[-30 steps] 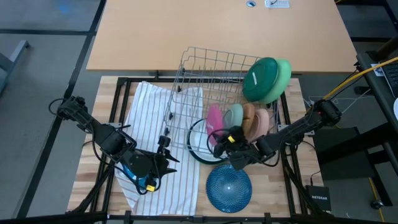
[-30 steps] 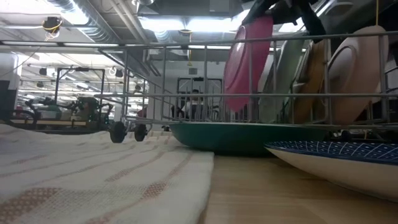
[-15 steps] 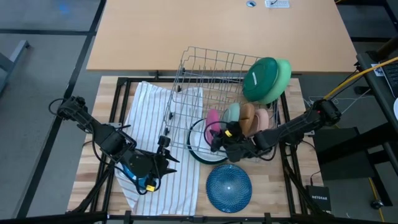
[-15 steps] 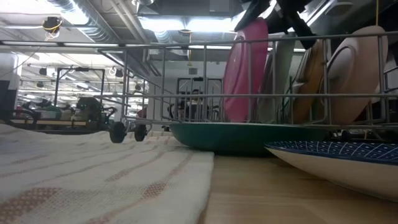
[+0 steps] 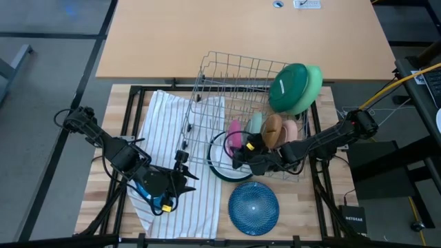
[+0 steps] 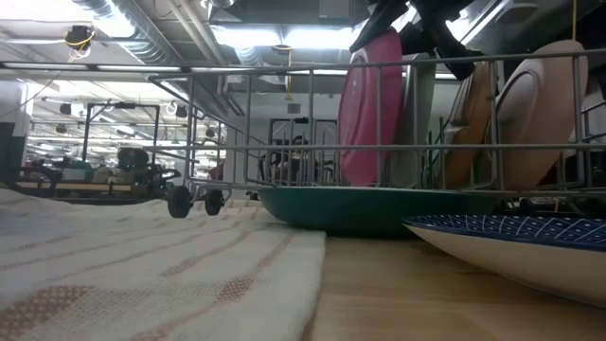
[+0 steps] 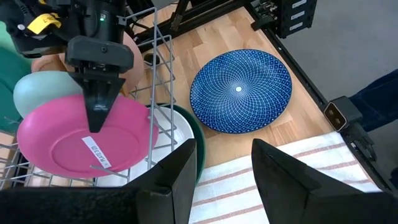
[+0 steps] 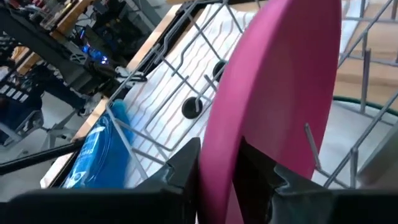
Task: Sort dishes
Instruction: Put the pink plate in the dish rack
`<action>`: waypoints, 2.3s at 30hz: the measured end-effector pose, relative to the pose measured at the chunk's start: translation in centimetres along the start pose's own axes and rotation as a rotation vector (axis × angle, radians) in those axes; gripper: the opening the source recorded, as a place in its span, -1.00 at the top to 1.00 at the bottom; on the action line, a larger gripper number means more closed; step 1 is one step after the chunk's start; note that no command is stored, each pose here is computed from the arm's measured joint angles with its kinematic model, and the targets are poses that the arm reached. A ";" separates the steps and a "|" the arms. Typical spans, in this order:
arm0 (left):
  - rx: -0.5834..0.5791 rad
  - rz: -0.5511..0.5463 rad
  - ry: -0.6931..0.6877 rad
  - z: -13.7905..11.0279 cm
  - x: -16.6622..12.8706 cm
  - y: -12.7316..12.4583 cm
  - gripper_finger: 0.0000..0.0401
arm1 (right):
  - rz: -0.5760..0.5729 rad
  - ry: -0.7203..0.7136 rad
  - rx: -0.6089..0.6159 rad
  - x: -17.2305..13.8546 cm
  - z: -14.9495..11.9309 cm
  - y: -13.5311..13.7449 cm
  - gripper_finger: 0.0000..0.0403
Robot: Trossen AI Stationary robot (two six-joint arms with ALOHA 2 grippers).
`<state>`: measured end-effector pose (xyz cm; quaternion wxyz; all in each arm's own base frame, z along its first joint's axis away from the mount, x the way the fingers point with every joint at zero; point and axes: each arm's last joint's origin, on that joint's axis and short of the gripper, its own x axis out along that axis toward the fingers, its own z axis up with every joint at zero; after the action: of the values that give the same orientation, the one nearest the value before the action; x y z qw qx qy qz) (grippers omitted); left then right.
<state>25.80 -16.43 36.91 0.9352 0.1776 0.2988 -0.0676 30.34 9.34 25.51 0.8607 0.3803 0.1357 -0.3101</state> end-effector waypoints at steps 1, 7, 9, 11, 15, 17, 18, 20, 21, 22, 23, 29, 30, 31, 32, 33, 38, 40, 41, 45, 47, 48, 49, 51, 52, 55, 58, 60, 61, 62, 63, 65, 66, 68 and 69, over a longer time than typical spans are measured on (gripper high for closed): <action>0.001 0.000 0.002 0.0 0.0 0.0 0.29 | 0.001 0.000 0.017 0.0 0.0 0.0 0.56; -0.004 0.000 0.029 -0.3 0.0 0.0 0.29 | -0.013 -0.031 0.111 0.0 0.2 0.0 0.70; -0.010 0.000 0.037 -0.4 0.0 0.0 0.29 | -0.019 -0.045 0.119 -0.1 0.4 0.2 0.77; -0.004 0.001 0.054 -0.6 0.0 0.0 0.29 | -0.010 -0.059 0.139 -0.2 0.6 0.6 0.83; -0.020 0.001 0.051 -0.5 0.0 0.0 0.29 | 0.020 -0.110 0.203 -0.6 1.7 1.8 0.84; -0.022 0.001 0.052 -0.5 0.0 0.0 0.29 | 0.025 -0.122 0.213 -0.8 2.0 2.2 0.83; -0.022 0.001 0.052 -0.5 0.0 0.0 0.29 | 0.027 -0.131 0.217 -0.9 2.1 2.3 0.81; -0.024 0.001 0.051 -0.5 0.0 0.0 0.29 | 0.028 -0.158 0.229 -1.0 2.5 2.7 0.80; -0.026 0.001 0.050 -0.5 0.0 0.0 0.29 | 0.028 -0.173 0.236 -1.1 2.7 2.8 0.80; -0.026 0.001 0.050 -0.5 0.0 0.0 0.29 | 0.030 -0.183 0.249 -1.2 2.9 3.0 0.81; -0.026 0.001 0.050 -0.5 0.0 0.0 0.29 | 0.030 -0.196 0.268 -1.2 3.0 3.1 0.82; -0.032 0.001 0.050 -0.5 0.0 0.0 0.29 | 0.016 -0.272 0.323 -1.3 3.5 3.1 0.83; -0.034 0.001 0.050 -0.5 0.0 0.0 0.29 | 0.012 -0.274 0.335 -1.2 3.6 3.1 0.82; -0.034 0.001 0.050 -0.5 0.0 0.0 0.29 | 0.010 -0.275 0.349 -1.1 3.7 3.0 0.82; -0.034 0.001 0.050 -0.5 0.0 0.0 0.29 | 0.002 -0.279 0.353 -1.0 3.8 2.9 0.82; -0.037 0.001 0.050 -0.5 0.0 0.0 0.29 | -0.006 -0.282 0.353 -0.8 3.9 2.7 0.82; -0.047 0.000 0.049 -0.5 0.0 0.0 0.29 | -0.033 -0.295 0.357 -0.2 4.7 2.3 0.81; -0.045 -0.003 0.048 -0.5 -0.1 -0.2 0.29 | -0.039 -0.289 0.359 0.1 4.9 2.1 0.80; -0.045 -0.003 0.048 -0.5 -0.1 -0.2 0.29 | -0.042 -0.286 0.361 0.2 5.0 2.0 0.80; -0.037 -0.010 0.045 -0.5 -0.2 -0.4 0.29 | -0.055 -0.245 0.358 0.7 5.5 1.6 0.79; -0.033 -0.014 0.044 -0.5 -0.3 -0.6 0.29 | -0.062 -0.220 0.356 1.0 5.6 1.4 0.79; -0.032 -0.015 0.044 -0.5 -0.3 -0.6 0.29 | -0.064 -0.211 0.355 1.1 5.7 1.3 0.79; -0.031 -0.017 0.043 -0.5 -0.3 -0.7 0.29 | -0.065 -0.203 0.355 1.1 5.7 1.3 0.79; -0.028 -0.020 0.043 -0.5 -0.4 -0.8 0.29 | -0.069 -0.195 0.355 1.2 5.8 1.2 0.78; -0.027 -0.022 0.042 -0.5 -0.4 -0.8 0.29 | -0.071 -0.196 0.357 1.3 5.9 1.1 0.78; -0.023 -0.026 0.044 -0.5 -0.5 -1.0 0.29 | -0.073 -0.197 0.359 1.4 6.0 1.1 0.78; -0.014 -0.028 0.055 -0.7 -0.5 -1.1 0.29 | -0.072 -0.188 0.361 1.5 6.1 1.0 0.78; -0.012 -0.027 0.059 -0.7 -0.5 -1.1 0.29 | -0.072 -0.179 0.359 1.6 6.2 1.0 0.78; -0.013 -0.027 0.058 -0.7 -0.5 -1.1 0.29 | -0.070 -0.168 0.356 1.6 6.1 1.0 0.78; -0.013 -0.027 0.059 -0.7 -0.5 -1.1 0.29 | -0.068 -0.161 0.355 1.6 6.1 1.0 0.78; -0.013 -0.027 0.059 -0.7 -0.5 -1.1 0.29 | -0.067 -0.159 0.356 1.6 6.1 1.0 0.78; -0.014 -0.027 0.058 -0.7 -0.5 -1.1 0.29 | -0.066 -0.155 0.355 1.6 6.1 1.0 0.78; -0.013 -0.027 0.059 -0.7 -0.5 -1.1 0.29 | -0.066 -0.155 0.355 1.6 6.1 1.0 0.78; -0.013 -0.027 0.058 -0.7 -0.5 -1.1 0.29 | -0.065 -0.154 0.355 1.6 6.1 1.0 0.78; -0.014 -0.027 0.058 -0.7 -0.5 -1.1 0.29 | -0.065 -0.152 0.355 1.6 6.1 1.0 0.78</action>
<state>24.74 -17.13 36.38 0.9263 0.1690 0.3289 -0.0732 32.19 4.71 29.45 0.7775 0.4970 0.0256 -0.3845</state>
